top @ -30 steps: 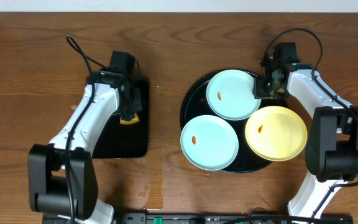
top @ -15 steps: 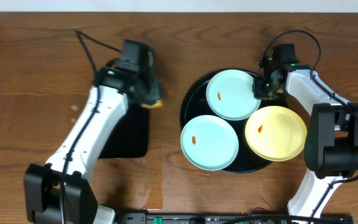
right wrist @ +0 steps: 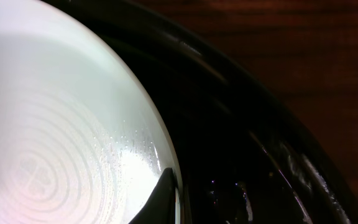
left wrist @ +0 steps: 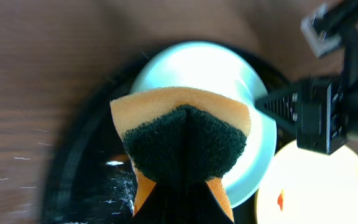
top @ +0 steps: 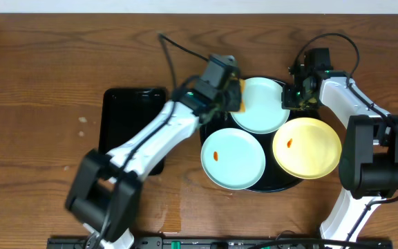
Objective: Clean dirty plates on tray and stack at the side
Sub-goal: 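Wipe the held blue plate with the sponge in the left gripper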
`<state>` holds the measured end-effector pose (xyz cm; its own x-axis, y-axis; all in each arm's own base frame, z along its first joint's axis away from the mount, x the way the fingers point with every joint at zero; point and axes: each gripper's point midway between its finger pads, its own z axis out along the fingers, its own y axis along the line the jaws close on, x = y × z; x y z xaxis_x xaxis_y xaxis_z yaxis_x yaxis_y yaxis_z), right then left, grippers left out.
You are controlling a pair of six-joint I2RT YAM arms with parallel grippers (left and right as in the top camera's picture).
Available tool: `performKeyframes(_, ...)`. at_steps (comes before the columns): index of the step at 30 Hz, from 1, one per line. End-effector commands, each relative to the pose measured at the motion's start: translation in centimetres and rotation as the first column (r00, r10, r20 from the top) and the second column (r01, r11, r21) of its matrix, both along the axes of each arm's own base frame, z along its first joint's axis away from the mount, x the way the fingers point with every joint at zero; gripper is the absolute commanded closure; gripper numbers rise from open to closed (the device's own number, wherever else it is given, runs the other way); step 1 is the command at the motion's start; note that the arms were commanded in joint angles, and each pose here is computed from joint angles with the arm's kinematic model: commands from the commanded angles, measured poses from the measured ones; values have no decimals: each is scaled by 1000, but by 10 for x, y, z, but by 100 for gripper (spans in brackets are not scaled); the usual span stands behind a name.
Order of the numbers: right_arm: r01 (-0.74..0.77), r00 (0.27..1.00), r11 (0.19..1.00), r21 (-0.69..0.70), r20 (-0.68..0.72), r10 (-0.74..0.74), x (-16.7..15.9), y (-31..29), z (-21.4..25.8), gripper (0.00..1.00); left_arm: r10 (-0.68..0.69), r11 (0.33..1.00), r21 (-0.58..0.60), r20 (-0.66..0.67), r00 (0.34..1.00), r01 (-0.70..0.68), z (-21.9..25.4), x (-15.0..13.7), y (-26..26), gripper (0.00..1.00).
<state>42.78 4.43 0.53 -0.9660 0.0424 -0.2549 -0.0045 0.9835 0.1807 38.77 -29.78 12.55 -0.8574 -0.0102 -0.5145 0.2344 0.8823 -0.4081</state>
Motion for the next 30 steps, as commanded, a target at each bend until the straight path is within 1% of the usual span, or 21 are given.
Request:
performKeyframes(1,9,999,1000,-8,-36,-10,-6,1,-11,99,-36,997,-69,-69,997,31,-5,6,-35,93)
performKeyframes(4,9,999,1000,-8,-37,-9,-6,1,-11,99,-29,999,-43,-115,993,24,-11,15,-43,93)
performKeyframes(8,9,999,1000,-7,-37,-10,-6,1,-11,99,-33,999,-41,-131,991,28,-15,30,-56,92)
performKeyframes(10,8,999,1000,-7,-40,-9,-7,1,-11,99,-30,999,-42,-147,989,24,-24,34,-60,93)
performKeyframes(13,6,999,1000,-8,-40,-6,-7,2,-11,99,8,999,-43,-192,981,-17,-45,36,-62,92)
performKeyframes(15,5,999,1000,-8,-40,-6,-7,2,-11,99,-7,997,-71,-199,980,-7,-53,38,-69,93)
performKeyframes(17,6,999,1000,-7,-40,-6,-7,2,-11,99,-18,994,-112,-211,977,-6,-57,39,-78,93)
performKeyframes(20,6,999,1000,-7,-41,-6,-7,3,-12,99,-8,992,-122,-224,975,-20,-62,38,-82,93)
performKeyframes(26,8,999,1000,-6,-41,-9,-7,3,-12,99,-9,995,-98,-235,972,-15,-75,33,-86,93)
performKeyframes(30,9,999,1000,-6,-42,-9,-8,3,-12,99,-1,998,-62,-279,960,-17,-99,27,-83,93)
